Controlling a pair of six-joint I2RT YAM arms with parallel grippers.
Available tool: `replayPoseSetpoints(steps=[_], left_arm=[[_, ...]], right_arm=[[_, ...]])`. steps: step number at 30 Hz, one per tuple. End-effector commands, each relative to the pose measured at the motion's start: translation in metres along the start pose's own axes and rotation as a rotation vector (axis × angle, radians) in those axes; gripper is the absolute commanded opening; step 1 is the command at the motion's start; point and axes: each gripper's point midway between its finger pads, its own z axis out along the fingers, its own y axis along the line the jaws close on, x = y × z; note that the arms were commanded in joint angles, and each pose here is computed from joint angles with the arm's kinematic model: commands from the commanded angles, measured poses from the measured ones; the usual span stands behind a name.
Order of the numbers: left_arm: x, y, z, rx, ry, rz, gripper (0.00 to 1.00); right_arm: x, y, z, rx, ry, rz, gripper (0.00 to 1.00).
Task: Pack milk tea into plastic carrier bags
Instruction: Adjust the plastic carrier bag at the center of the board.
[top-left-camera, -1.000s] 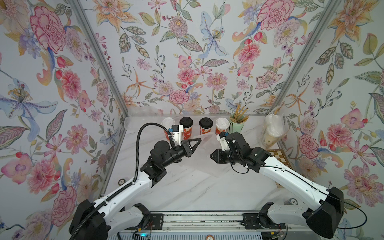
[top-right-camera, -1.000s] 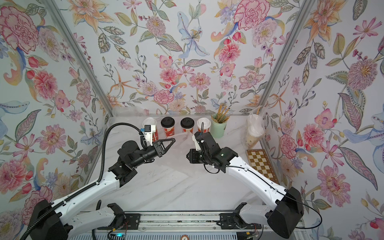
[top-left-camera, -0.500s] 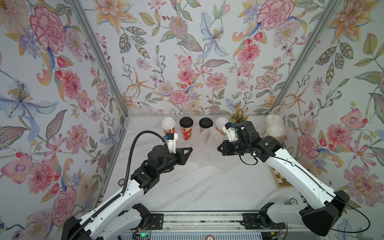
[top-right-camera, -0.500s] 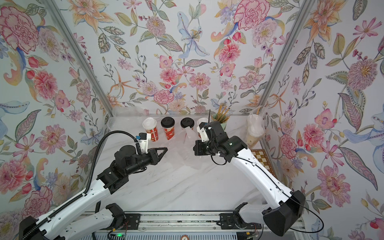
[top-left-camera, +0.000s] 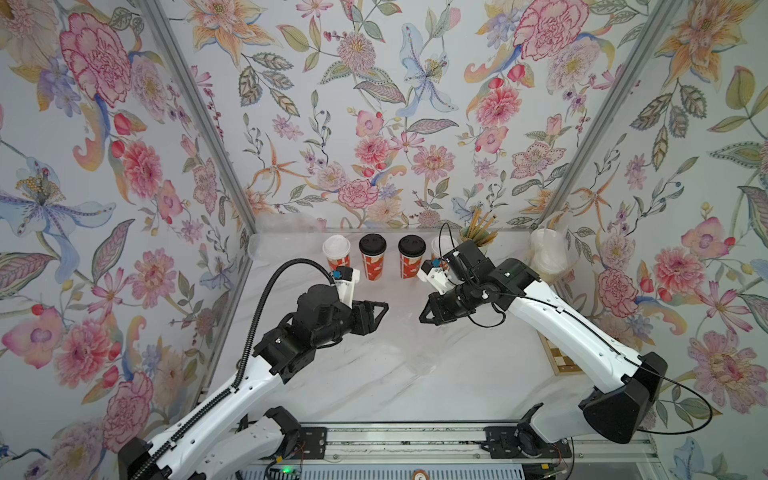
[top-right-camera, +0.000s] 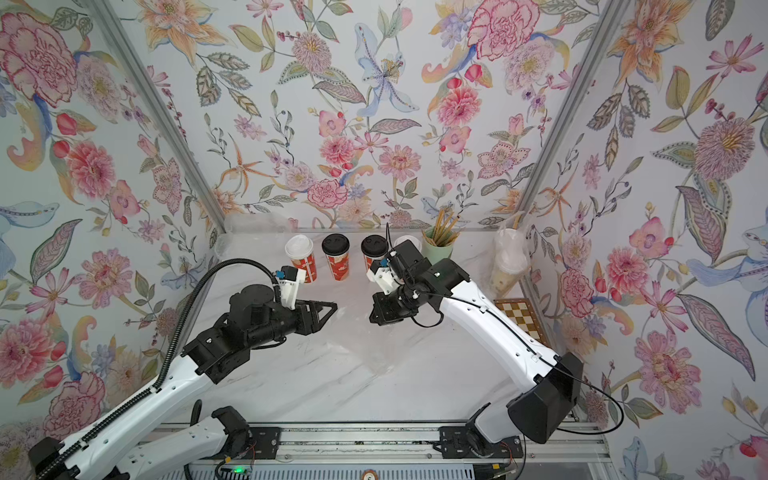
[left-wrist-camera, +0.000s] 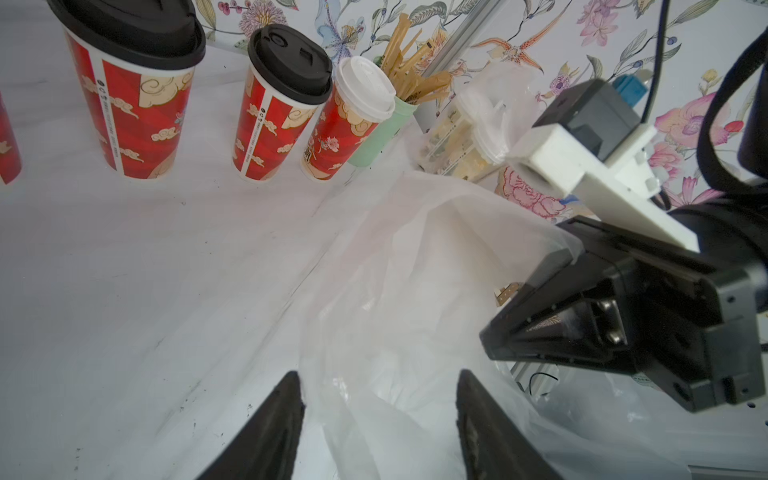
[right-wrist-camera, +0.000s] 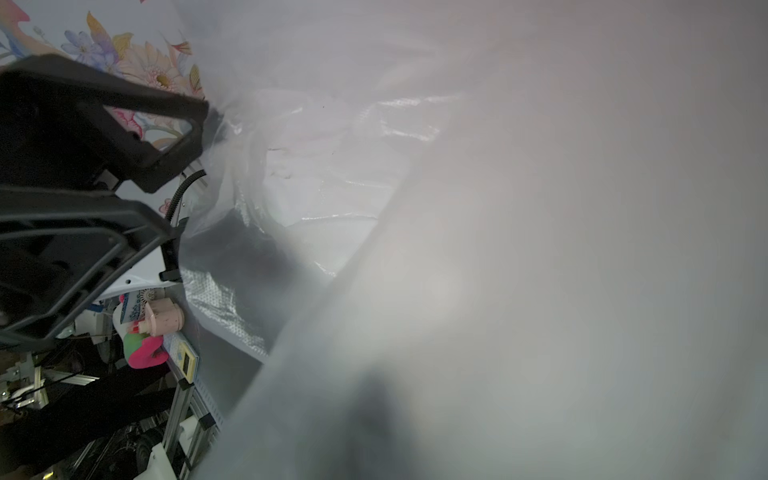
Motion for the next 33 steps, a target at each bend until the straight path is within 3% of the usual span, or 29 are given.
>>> replayPoseSetpoints(steps=[1,11,20,28,33], left_arm=[[0.005,0.002,0.01,-0.032,0.065,0.095,0.68],[0.014,0.025,0.033,-0.152,0.201,0.258,0.79],[-0.002,0.045,0.032,-0.176,0.234,0.269,0.96],[-0.004,0.034,0.044,0.005,0.276,0.273,0.99],[0.009,0.026,0.061,0.113,0.305,0.232,0.94]], right_arm=[[0.007,0.009,-0.001,-0.036,0.038,-0.017,0.0],[0.018,0.017,0.007,-0.071,0.084,-0.054,0.0],[0.025,0.017,0.013,-0.075,0.115,-0.076,0.0],[0.027,0.021,0.011,-0.082,0.115,-0.107,0.0],[0.028,0.019,0.012,-0.075,0.116,-0.118,0.0]])
